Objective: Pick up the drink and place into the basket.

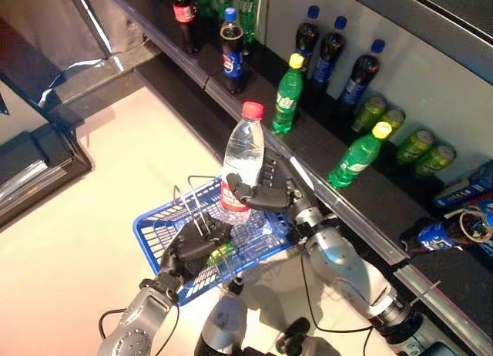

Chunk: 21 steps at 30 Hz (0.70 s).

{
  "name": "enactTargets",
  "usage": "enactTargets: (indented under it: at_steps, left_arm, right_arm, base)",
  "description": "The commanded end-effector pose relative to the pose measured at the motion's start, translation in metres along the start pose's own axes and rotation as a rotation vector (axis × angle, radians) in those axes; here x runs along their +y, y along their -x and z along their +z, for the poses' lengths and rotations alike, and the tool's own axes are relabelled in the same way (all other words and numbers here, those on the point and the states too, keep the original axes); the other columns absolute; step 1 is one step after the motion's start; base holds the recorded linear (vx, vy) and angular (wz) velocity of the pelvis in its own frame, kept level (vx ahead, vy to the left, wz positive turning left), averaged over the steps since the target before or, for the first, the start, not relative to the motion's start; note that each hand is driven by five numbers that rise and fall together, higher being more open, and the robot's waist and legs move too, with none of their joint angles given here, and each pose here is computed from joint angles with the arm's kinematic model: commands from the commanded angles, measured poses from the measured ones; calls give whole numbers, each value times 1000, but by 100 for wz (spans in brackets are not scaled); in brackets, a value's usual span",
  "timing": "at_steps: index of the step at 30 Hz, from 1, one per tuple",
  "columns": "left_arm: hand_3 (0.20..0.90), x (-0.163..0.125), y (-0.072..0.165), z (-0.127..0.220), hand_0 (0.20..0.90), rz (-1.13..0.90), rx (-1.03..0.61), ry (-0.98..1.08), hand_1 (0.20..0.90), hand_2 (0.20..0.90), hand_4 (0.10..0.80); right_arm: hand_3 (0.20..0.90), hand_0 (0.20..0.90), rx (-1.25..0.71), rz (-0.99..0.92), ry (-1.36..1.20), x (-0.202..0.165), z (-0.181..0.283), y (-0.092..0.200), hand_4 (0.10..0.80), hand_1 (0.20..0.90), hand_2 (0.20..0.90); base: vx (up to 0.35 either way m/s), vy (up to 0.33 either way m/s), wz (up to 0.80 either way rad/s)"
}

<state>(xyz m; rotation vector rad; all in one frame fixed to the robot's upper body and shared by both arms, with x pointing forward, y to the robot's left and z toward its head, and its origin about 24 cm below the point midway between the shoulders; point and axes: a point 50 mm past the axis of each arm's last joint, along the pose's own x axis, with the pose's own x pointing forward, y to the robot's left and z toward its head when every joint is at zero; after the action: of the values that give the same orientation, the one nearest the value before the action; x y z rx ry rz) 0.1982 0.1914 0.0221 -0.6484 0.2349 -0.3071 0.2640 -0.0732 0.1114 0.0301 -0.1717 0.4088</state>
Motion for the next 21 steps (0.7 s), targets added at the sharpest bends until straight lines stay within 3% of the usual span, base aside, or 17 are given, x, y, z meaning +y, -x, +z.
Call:
enactTargets:
  at_steps: [1, 14, 21]
  left_arm:
    - [200, -124, 7, 85, 300, -826, -467, -111, 300, 300, 100]
    - [200, -115, 18, 87, 300, -858, -424, -155, 300, 300, 100]
    - [200, -108, 22, 85, 300, -840, -411, -143, 300, 300, 100]
  right_arm:
    - [200, 300, -237, 122, 24, 35, 39, -10, 100, 300, 300]
    - [200, 300, -81, -13, 257, 17, -7, -6, 100, 300, 300]
    - [200, 300, -157, -65, 169, 6, 11, 2, 100, 300, 300]
  base:
    - [70, 9, 4]
    - [41, 14, 6]
    - [26, -13, 1]
